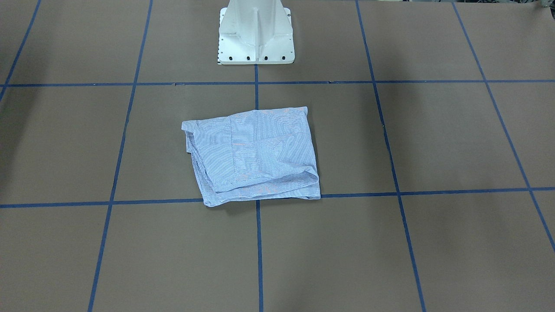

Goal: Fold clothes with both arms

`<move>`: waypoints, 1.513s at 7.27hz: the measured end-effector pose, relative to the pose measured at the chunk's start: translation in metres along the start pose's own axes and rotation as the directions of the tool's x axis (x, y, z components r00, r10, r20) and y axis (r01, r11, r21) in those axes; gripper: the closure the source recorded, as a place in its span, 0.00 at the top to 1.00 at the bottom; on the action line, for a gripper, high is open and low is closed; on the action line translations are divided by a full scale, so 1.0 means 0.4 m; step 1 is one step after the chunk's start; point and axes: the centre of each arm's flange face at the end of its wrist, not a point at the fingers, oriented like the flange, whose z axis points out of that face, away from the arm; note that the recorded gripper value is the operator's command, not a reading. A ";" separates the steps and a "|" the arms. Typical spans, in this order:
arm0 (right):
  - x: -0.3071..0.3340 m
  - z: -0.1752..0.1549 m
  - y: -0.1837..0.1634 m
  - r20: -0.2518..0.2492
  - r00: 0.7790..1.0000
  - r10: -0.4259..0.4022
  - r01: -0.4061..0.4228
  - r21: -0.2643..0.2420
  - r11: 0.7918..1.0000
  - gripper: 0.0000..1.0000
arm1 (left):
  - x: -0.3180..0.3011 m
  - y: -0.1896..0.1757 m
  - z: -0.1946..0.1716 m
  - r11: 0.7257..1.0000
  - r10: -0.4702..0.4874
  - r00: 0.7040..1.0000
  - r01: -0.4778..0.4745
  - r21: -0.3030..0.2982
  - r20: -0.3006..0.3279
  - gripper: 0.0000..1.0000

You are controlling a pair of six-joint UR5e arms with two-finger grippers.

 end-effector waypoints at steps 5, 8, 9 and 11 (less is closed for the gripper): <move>-0.003 -0.003 -0.001 -0.002 1.000 0.008 -0.008 0.004 1.000 1.00 | 0.004 -0.001 -0.002 0.995 -0.102 0.995 0.103 0.001 -0.016 0.99; -0.002 -0.004 -0.005 -0.008 1.000 -0.008 0.009 0.005 1.000 1.00 | 0.009 -0.001 0.000 0.991 -0.134 0.990 0.134 -0.001 -0.036 0.99; -0.003 -0.002 -0.007 -0.013 0.999 -0.034 0.034 0.003 0.999 1.00 | 0.009 -0.001 0.000 0.991 -0.133 0.990 0.133 -0.001 -0.036 0.99; -0.016 0.021 -0.005 -0.019 0.995 -0.097 0.097 -0.019 0.995 1.00 | 0.008 0.000 0.001 0.991 -0.131 0.991 0.131 -0.001 -0.035 0.99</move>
